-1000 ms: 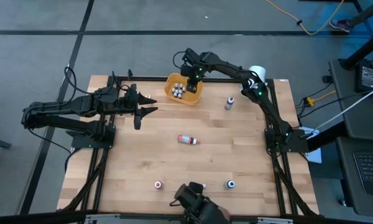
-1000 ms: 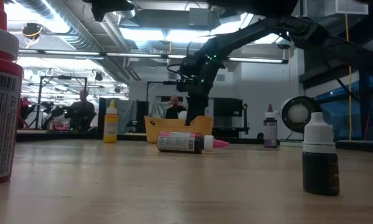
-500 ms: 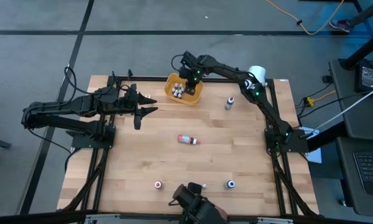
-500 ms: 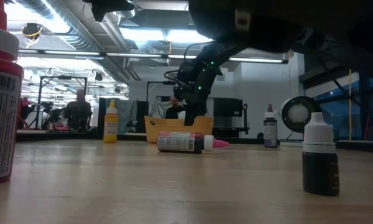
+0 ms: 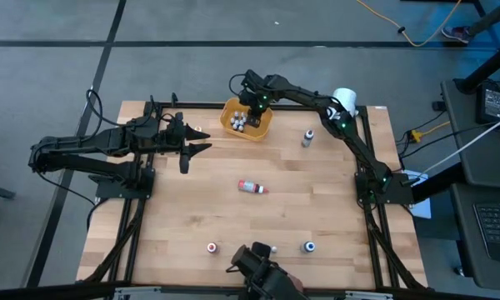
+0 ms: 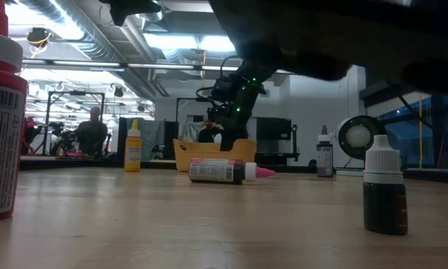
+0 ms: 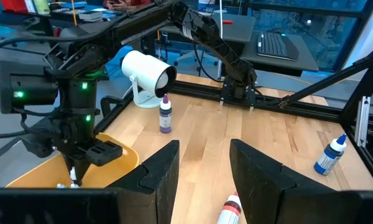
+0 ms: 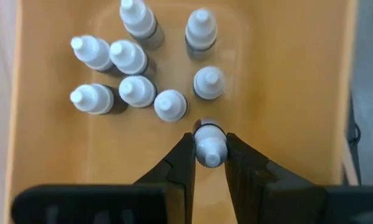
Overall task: Pick & Place food coloring
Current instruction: Put the top small black food coloring bottle into the bin
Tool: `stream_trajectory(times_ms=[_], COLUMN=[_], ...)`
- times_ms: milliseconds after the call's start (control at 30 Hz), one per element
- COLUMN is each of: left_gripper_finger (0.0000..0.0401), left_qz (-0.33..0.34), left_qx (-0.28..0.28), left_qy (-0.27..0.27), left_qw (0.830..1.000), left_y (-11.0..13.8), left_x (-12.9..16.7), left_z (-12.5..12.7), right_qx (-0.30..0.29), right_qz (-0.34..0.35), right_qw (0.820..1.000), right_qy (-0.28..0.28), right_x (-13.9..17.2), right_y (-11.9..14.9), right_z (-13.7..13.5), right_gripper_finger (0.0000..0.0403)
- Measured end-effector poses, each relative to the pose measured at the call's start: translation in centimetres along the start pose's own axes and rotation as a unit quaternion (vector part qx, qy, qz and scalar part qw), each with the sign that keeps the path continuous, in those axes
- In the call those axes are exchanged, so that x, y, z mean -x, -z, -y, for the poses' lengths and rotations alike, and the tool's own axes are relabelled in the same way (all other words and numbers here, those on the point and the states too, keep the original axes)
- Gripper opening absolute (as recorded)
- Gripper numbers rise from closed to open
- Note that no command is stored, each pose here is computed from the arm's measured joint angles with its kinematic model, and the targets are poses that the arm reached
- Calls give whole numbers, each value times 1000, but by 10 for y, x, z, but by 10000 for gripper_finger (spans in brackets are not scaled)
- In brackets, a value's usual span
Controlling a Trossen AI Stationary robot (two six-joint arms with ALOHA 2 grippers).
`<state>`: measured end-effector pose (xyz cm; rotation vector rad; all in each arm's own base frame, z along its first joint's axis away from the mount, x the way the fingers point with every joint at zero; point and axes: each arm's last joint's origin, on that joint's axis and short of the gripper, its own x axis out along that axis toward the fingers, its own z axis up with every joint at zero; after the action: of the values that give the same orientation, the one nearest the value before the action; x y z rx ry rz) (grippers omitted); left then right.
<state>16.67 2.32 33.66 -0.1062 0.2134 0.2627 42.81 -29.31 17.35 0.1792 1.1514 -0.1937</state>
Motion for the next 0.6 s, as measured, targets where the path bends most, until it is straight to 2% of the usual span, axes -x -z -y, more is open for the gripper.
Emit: stream_trajectory(times_ms=[367, 600], left_gripper_finger=[139, 139], left_qz=[0, 0], left_qx=[0, 0], left_qy=[0, 0], left_qw=[1000, 1000], left_y=[0, 0], left_x=[0, 0], left_z=[0, 0], right_qx=[0, 1], right_qz=[-11, -9], right_qw=[1000, 1000], right_qy=[-4, -3], right_x=[-7, -7], right_y=[3, 3], right_z=[0, 0], right_gripper_finger=[78, 98])
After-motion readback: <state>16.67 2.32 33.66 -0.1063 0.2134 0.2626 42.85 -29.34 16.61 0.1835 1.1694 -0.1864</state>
